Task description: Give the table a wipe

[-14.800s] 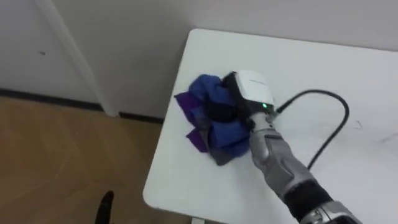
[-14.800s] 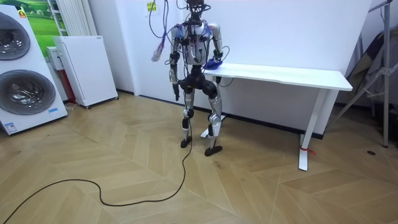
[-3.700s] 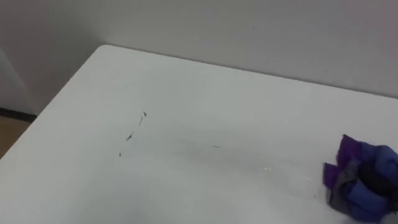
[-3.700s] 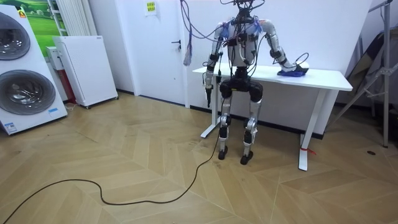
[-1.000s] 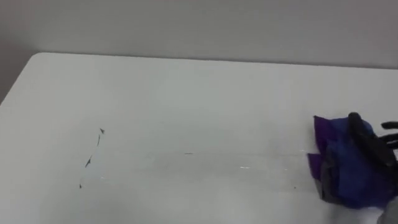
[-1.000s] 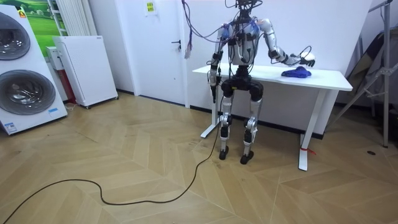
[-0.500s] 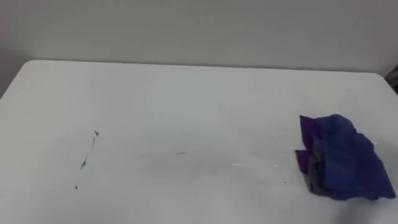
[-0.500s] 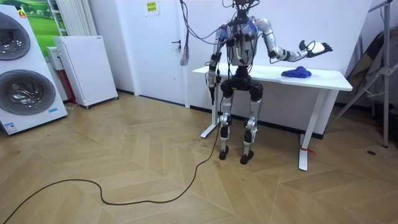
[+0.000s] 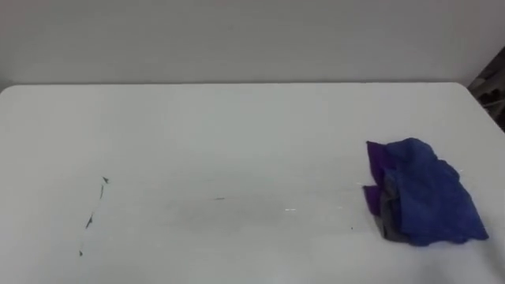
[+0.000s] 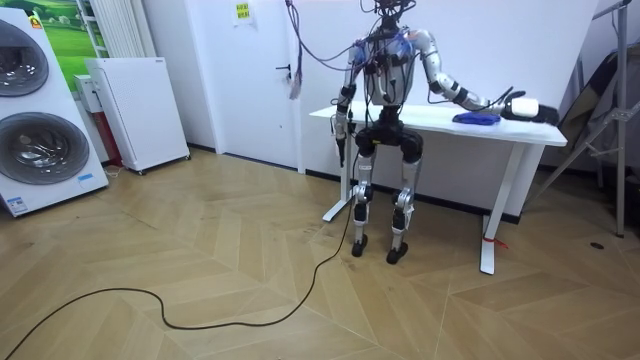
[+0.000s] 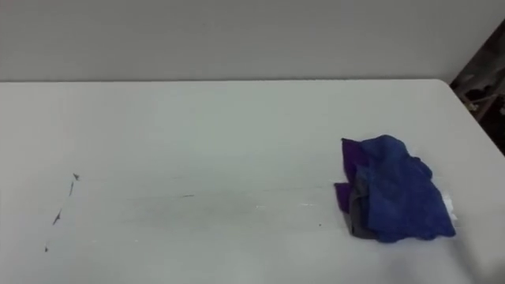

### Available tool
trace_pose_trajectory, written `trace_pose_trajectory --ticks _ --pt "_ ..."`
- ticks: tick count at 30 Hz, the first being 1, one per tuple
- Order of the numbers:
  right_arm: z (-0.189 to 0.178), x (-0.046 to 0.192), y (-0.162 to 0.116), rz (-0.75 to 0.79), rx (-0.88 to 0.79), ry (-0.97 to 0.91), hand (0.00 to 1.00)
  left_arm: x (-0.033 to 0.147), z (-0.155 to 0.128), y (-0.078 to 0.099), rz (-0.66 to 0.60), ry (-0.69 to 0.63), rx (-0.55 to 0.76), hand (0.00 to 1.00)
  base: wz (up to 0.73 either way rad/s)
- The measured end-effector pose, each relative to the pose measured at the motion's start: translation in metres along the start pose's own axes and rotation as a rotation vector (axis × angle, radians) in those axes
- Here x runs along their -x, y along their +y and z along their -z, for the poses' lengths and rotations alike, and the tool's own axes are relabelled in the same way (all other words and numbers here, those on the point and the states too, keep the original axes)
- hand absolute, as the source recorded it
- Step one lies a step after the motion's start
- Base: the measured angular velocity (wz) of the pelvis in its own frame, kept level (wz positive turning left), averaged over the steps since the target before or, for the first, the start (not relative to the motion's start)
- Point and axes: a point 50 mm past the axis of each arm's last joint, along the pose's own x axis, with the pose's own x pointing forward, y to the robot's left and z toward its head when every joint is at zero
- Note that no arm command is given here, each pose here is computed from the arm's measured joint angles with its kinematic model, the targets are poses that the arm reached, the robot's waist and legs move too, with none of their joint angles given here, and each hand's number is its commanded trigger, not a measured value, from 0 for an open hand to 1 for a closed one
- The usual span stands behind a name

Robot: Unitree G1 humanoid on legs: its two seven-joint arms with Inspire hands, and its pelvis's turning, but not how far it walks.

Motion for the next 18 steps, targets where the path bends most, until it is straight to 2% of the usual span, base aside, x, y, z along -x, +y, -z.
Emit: trace_pose_trajectory --ticks 7,16,18 --pt "0.066 0.009 -0.007 -0.004 -0.001 0.335 0.00 0.002 0.003 0.007 -0.021 0.012 0.018 0.00 0.02" --pt "0.128 0.042 -0.017 -0.035 -0.017 0.640 0.00 0.004 0.008 0.010 -0.028 0.047 0.033 0.00 -0.04" --pt "0.135 0.050 -0.012 -0.069 -0.020 0.681 0.00 0.005 0.011 0.011 -0.032 0.059 0.034 0.00 0.00"
